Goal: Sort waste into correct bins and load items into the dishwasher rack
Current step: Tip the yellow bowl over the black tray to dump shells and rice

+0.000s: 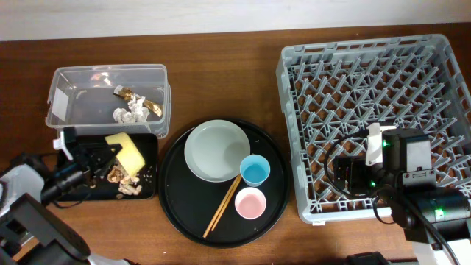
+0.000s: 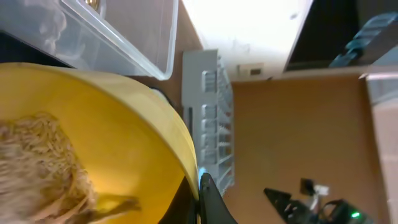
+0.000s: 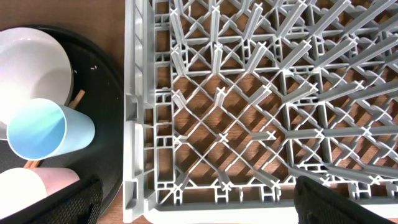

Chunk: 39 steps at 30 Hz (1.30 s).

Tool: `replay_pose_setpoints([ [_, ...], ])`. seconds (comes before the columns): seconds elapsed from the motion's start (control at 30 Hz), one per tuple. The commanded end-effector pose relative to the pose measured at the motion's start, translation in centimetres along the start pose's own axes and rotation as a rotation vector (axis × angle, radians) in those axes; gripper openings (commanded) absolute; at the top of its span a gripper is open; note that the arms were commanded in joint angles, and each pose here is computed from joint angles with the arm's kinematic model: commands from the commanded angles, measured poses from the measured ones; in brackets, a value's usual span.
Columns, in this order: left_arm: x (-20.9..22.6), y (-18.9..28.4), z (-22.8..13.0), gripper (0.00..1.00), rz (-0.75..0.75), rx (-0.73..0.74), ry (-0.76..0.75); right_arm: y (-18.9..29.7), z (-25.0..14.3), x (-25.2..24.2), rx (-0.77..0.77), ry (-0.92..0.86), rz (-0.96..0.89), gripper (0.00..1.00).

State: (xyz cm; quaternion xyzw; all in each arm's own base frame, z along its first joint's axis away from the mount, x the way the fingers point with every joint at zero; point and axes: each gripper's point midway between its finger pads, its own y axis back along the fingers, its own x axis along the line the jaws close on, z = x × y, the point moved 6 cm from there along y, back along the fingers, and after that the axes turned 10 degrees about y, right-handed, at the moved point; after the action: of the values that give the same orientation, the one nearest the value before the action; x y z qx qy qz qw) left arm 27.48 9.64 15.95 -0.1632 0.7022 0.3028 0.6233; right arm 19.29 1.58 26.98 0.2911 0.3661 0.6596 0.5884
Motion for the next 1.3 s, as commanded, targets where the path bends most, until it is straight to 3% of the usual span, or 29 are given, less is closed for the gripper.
replay_pose_setpoints([
  [0.0, -1.6, 1.6, 0.5, 0.00, -0.199, -0.076, 0.092, 0.5, 0.4, -0.1, -0.019, -0.010, -0.002, 0.99],
  [0.3, -1.9, 2.4, 0.7, 0.00, -0.239, -0.107, 0.138, 0.5, 0.4, -0.1, -0.019, -0.010, -0.002, 0.99],
  [0.5, -1.7, 2.4, 1.1, 0.00, -0.226, -0.112, 0.078, 0.5, 0.4, -0.1, -0.020, -0.010, -0.003, 0.99],
  [0.63, 1.1, 2.2, 1.5, 0.00, 0.020, -0.096, -0.002, 0.5, 0.4, -0.1, -0.019, -0.010, -0.002, 0.99],
  [0.7, 0.8, 2.2, 1.5, 0.00, -0.012, -0.098, 0.037, 0.5, 0.4, -0.1, -0.019, -0.010, -0.002, 0.99],
  [0.77, -1.5, 2.4, 1.4, 0.00, -0.210, -0.124, -0.051, 0.5, 0.4, -0.1, -0.019, -0.010, -0.002, 0.99],
  [0.97, -2.3, 1.8, 0.6, 0.00, -0.219, -0.104, -0.078, 0.4, 0.3, -0.1, -0.011, -0.010, -0.002, 0.99],
  [1.27, -7.1, -6.7, -5.5, 0.00, 0.219, 0.281, -0.517, -0.8, 0.1, -0.1, 0.062, -0.009, 0.003, 0.99],
])
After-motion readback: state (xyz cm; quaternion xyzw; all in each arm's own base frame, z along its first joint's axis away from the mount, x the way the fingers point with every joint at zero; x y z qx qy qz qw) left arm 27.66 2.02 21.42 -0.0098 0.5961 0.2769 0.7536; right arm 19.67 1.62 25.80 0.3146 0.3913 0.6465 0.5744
